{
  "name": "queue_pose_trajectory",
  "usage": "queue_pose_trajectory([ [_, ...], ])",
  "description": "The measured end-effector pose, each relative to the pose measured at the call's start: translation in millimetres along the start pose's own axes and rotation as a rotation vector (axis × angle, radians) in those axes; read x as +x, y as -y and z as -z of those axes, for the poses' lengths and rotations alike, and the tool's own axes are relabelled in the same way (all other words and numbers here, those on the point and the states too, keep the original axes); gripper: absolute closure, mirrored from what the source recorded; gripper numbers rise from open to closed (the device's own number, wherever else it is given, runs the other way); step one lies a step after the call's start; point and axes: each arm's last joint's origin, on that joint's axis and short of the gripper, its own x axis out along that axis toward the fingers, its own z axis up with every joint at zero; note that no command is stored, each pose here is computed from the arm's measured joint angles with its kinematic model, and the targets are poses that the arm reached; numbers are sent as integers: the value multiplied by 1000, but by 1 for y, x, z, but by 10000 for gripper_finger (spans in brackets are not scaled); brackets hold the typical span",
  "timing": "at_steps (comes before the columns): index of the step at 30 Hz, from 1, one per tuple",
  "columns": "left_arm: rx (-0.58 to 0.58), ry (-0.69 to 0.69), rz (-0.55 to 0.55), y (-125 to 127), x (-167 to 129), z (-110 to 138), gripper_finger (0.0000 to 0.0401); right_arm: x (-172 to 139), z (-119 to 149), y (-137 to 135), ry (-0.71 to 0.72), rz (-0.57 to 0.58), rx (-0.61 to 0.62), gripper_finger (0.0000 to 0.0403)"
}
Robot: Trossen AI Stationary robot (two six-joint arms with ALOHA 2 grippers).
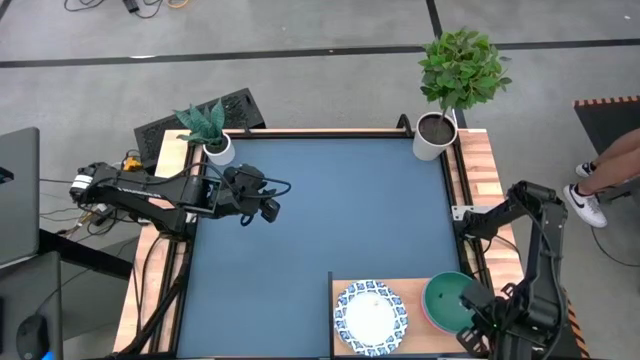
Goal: Place and stack bowls onto a shelf
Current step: Stack the green bowl on the blue bowl on the shelf
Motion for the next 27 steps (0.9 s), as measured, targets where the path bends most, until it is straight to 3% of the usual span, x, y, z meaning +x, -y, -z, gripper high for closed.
queue_pose_trajectory([
  [7,0,0,0,0,0,0,254,-8,2,2,-93,17,-8,384],
  [16,-9,4,-3,0,0,0,254,4,6,-3,-52,77,-6,384],
  [27,-11,5,-4,0,0,0,254,1,3,-2,-33,53,-4,384],
])
